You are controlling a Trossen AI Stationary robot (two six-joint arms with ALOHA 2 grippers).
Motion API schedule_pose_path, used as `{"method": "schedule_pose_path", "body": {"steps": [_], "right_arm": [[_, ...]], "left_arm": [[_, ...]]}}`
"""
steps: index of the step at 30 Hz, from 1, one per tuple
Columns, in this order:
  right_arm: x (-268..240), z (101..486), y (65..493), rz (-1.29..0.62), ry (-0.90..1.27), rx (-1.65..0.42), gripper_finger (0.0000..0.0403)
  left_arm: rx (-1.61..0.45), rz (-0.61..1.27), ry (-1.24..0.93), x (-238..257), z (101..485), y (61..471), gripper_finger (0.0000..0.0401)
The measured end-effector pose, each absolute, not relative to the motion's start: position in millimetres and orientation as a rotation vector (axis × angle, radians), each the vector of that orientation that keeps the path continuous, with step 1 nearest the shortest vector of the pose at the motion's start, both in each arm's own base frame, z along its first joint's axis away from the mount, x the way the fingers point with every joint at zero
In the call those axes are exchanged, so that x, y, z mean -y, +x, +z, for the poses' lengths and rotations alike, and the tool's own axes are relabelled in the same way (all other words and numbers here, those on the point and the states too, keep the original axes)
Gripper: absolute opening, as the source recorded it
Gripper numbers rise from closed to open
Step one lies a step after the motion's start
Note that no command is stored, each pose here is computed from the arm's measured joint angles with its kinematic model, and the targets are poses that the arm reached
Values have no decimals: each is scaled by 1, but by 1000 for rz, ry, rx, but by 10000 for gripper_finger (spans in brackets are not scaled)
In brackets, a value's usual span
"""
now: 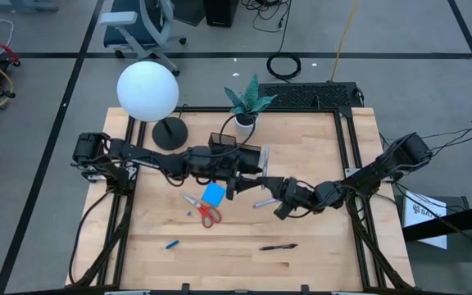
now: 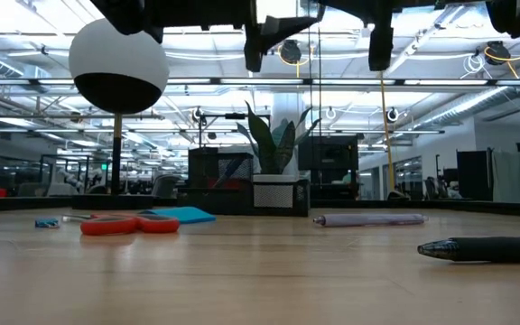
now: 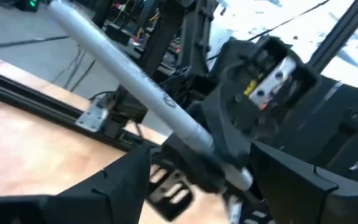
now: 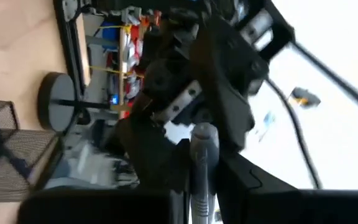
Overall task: Pick and place office supplies into organizer
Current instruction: Put the gray pen into the desk organizer
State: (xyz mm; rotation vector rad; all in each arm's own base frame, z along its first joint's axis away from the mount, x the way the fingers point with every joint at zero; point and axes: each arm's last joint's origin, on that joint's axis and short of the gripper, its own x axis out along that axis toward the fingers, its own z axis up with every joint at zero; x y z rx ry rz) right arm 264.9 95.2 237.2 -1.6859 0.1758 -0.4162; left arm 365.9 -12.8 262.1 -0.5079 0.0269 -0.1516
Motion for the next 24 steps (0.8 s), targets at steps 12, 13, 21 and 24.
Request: {"method": "schedule_pose_path", "body": {"steps": [12, 13, 21, 24], "right_arm": [[-54, 261, 255, -500, -1197, -168, 35], [-49, 262, 254, -498, -1154, -162, 35], [3, 258, 258, -252, -756, -64, 35], [23, 253, 260, -178, -625, -53, 35]], "left_arm": [[-148, 85, -265, -8, 271, 347, 227], [-147, 95, -246, -7, 275, 343, 224], [-57, 194, -116, 12, 304, 314, 201], [-28, 236, -75, 15, 309, 295, 192]]}}
